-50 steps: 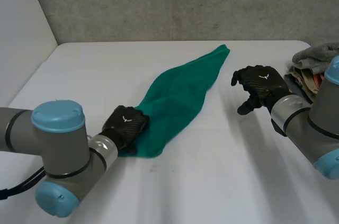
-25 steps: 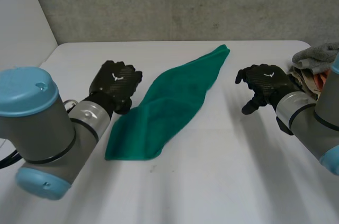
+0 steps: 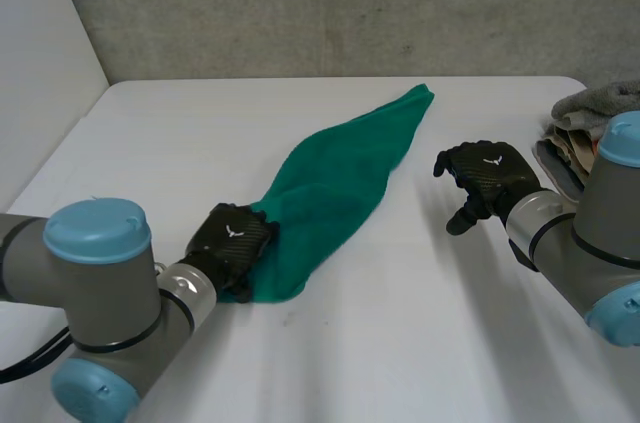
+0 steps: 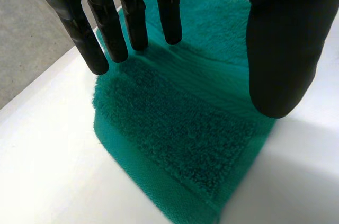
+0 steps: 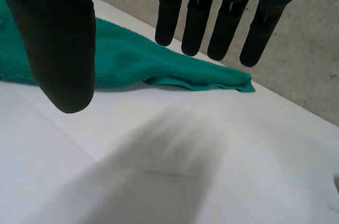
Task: Fold the laundry.
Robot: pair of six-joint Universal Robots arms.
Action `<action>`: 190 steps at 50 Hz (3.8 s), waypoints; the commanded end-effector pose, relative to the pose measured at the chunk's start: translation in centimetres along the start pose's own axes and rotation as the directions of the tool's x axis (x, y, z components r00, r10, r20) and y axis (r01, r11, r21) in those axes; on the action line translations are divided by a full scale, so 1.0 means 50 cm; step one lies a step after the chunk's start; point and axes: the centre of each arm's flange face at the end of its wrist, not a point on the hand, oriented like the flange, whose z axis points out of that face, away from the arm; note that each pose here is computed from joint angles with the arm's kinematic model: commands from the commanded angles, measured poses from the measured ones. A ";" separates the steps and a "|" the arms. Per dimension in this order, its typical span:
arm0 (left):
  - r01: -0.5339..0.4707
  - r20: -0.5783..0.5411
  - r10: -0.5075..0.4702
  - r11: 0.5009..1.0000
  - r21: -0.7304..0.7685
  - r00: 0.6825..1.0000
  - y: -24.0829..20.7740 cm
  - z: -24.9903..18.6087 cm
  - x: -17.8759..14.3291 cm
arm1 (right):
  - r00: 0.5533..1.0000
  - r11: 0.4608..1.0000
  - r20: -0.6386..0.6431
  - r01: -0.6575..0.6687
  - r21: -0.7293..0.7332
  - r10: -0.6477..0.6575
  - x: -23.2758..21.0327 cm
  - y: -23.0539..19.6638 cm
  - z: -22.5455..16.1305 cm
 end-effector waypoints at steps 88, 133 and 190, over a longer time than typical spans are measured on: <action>0.231 0.131 -0.309 0.880 0.415 0.942 -0.348 -0.241 -0.143 | 0.924 0.945 0.211 -0.326 -0.002 0.319 -0.214 -0.047 0.117; 0.345 0.173 -0.346 0.938 0.035 0.922 -0.083 -0.102 -0.084 | 0.977 0.974 0.094 0.175 0.143 -0.189 -0.117 -0.125 0.022; 0.162 0.174 -0.139 0.980 -0.120 0.975 0.025 -0.010 -0.057 | 0.998 0.983 0.017 0.069 -0.173 -0.067 0.028 0.114 0.044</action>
